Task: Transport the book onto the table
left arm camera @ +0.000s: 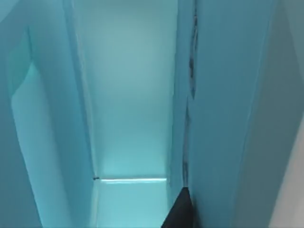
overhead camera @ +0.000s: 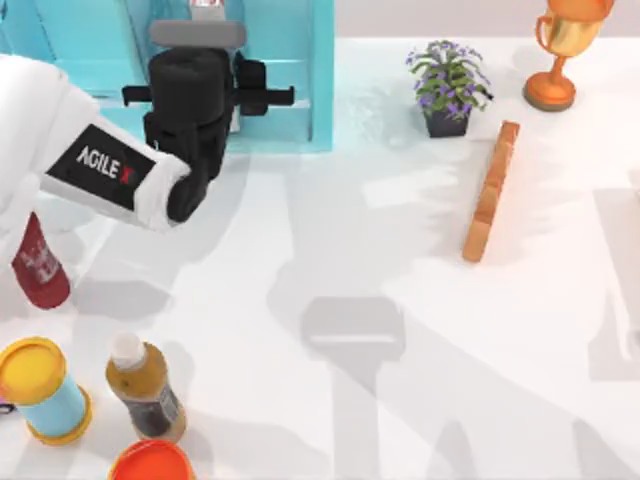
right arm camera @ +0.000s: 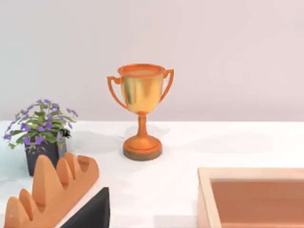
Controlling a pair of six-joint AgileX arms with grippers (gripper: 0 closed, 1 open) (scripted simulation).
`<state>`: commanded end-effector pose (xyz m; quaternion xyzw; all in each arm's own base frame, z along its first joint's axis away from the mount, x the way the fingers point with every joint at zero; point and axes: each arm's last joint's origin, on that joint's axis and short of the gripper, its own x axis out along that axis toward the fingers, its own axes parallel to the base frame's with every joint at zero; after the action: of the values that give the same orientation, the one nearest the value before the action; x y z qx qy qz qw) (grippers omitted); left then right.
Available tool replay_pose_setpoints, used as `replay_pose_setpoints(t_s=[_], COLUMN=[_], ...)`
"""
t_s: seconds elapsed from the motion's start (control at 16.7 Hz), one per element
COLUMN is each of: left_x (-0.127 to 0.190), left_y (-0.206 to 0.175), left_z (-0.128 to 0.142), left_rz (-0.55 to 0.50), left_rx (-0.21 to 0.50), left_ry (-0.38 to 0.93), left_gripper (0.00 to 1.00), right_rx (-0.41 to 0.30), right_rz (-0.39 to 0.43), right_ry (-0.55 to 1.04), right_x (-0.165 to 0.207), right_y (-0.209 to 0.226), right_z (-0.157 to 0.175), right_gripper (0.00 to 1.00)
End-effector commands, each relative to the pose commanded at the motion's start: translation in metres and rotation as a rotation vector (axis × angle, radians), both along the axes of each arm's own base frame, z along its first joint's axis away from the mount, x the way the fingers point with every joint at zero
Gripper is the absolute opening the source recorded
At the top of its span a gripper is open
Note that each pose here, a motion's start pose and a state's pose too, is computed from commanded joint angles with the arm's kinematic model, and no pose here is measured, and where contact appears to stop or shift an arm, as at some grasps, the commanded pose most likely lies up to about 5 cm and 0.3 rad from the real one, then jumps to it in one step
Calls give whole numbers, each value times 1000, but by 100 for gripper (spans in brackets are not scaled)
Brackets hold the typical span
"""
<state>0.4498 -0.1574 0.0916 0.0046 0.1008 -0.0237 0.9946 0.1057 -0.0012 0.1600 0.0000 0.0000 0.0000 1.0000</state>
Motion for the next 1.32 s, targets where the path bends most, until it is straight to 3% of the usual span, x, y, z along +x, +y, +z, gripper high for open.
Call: replay_pose_setpoints(t_s=[0.36, 0.54, 0.84, 1.08, 1.32], left_x=[-1, -18, -78, -141, -186], left_y=[-3, -20, -49, -35, -9], left_z=[1, 17, 102, 185, 207], left_rz=[-5, -6, -35, -50, -30], left_rx=[1, 10, -8, -53, -32], left_ry=[0, 5, -43, -90, -42], left_gripper=[0, 0, 0, 0, 0], right_rx=[0, 0, 0, 0, 0], right_rz=[0, 0, 0, 0, 0], right_ry=[0, 0, 0, 0, 0], right_x=[0, 0, 0, 0, 0], right_y=[0, 0, 0, 0, 0], right_z=[0, 0, 0, 0, 0], right_gripper=[100, 100, 100, 100, 100])
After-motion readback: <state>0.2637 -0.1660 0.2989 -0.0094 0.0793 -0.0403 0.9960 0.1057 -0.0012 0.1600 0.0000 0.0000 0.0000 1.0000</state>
